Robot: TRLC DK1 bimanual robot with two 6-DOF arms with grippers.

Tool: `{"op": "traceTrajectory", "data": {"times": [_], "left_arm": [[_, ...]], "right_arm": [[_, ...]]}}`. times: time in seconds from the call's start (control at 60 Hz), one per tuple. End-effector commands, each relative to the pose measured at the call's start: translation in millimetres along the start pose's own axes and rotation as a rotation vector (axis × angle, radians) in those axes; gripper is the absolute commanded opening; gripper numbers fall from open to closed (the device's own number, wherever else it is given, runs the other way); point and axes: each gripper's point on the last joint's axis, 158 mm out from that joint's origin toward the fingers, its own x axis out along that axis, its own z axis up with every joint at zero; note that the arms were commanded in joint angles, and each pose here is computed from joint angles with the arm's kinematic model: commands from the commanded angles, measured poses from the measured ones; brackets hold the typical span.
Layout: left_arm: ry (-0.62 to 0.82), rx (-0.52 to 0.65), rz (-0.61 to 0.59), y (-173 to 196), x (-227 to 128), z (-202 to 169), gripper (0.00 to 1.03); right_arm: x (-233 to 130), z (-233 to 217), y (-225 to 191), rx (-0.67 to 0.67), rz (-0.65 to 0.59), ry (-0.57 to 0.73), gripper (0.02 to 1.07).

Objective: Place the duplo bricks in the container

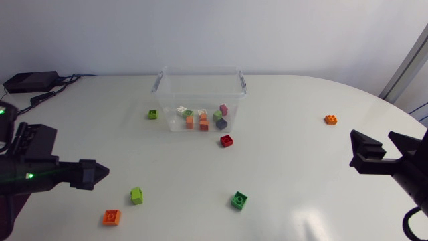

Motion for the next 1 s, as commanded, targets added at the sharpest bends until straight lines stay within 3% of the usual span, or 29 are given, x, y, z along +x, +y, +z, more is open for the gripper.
{"op": "traceTrajectory", "data": {"times": [0.0, 0.367, 0.45, 0.717, 0.867, 0.983], "left_arm": [[0.187, 0.009, -0.037, -4.4, 10.5, -17.1, 0.97], [0.704, -0.092, -0.039, -7.0, 51.0, -80.0, 0.96], [0.720, -0.100, -0.021, -2.0, 54.0, -81.6, 0.91], [0.807, -0.099, 0.063, 11.1, 69.2, -105.4, 0.91], [0.838, -0.103, 0.090, 15.6, 81.6, -114.9, 0.80], [0.831, -0.104, 0.097, 13.0, 88.2, -117.6, 0.59]], "right_arm": [[0.1, 6.4, -4.3, 0.045, -0.025, 0.031, 1.03], [8.4, -5.5, -29.8, 0.020, -0.134, 0.266, 1.03], [10.4, -6.5, -30.4, 0.024, -0.137, 0.293, 1.03], [17.3, -1.0, -60.6, 0.092, -0.232, 0.356, 1.03], [23.1, -4.9, -67.4, 0.110, -0.252, 0.368, 1.03], [25.6, -6.3, -80.8, 0.128, -0.291, 0.366, 1.03]]}}
